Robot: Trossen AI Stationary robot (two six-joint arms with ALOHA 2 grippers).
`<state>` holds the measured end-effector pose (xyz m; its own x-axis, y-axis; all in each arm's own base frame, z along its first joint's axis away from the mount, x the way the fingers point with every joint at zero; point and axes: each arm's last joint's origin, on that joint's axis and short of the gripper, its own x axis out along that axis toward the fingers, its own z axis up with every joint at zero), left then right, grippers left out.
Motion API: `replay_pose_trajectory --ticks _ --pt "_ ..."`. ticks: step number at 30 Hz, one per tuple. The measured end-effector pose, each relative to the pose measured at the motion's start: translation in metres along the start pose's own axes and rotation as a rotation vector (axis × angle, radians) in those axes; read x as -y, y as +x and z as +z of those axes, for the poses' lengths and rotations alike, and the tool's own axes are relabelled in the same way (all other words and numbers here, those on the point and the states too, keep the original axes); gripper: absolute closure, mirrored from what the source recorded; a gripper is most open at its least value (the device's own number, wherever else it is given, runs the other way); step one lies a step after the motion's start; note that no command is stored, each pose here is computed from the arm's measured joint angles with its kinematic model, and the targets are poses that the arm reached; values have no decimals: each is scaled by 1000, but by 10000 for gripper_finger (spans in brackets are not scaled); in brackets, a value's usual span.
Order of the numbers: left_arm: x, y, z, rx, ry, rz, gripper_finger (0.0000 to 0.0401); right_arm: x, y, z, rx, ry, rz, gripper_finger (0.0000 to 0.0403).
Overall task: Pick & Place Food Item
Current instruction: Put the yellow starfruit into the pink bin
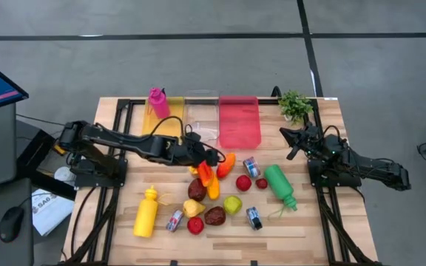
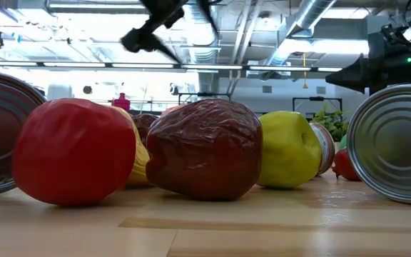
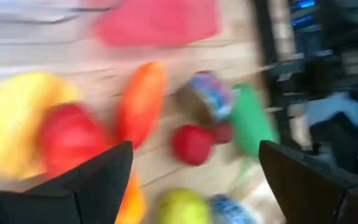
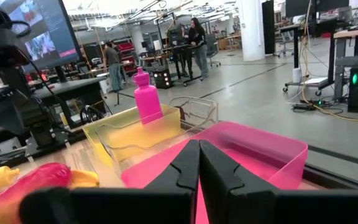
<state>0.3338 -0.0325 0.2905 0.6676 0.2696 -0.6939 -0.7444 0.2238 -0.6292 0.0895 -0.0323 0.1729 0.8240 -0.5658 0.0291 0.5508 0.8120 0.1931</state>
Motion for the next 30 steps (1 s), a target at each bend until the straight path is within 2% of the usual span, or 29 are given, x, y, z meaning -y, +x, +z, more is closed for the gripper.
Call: replay_pose_trajectory --ticks 4,7,12,30 --pt "-11 -1 -2 -51 -8 102 64 0 0 0 0 0 0 397" --pt "-14 0 1 -46 -73 140 64 0 0 0 0 -1 0 397" --pt "-14 4 11 -30 -134 127 64 0 0 0 -1 0 0 397" --pt "-15 4 11 -44 -135 133 64 0 0 0 -1 0 -1 397"
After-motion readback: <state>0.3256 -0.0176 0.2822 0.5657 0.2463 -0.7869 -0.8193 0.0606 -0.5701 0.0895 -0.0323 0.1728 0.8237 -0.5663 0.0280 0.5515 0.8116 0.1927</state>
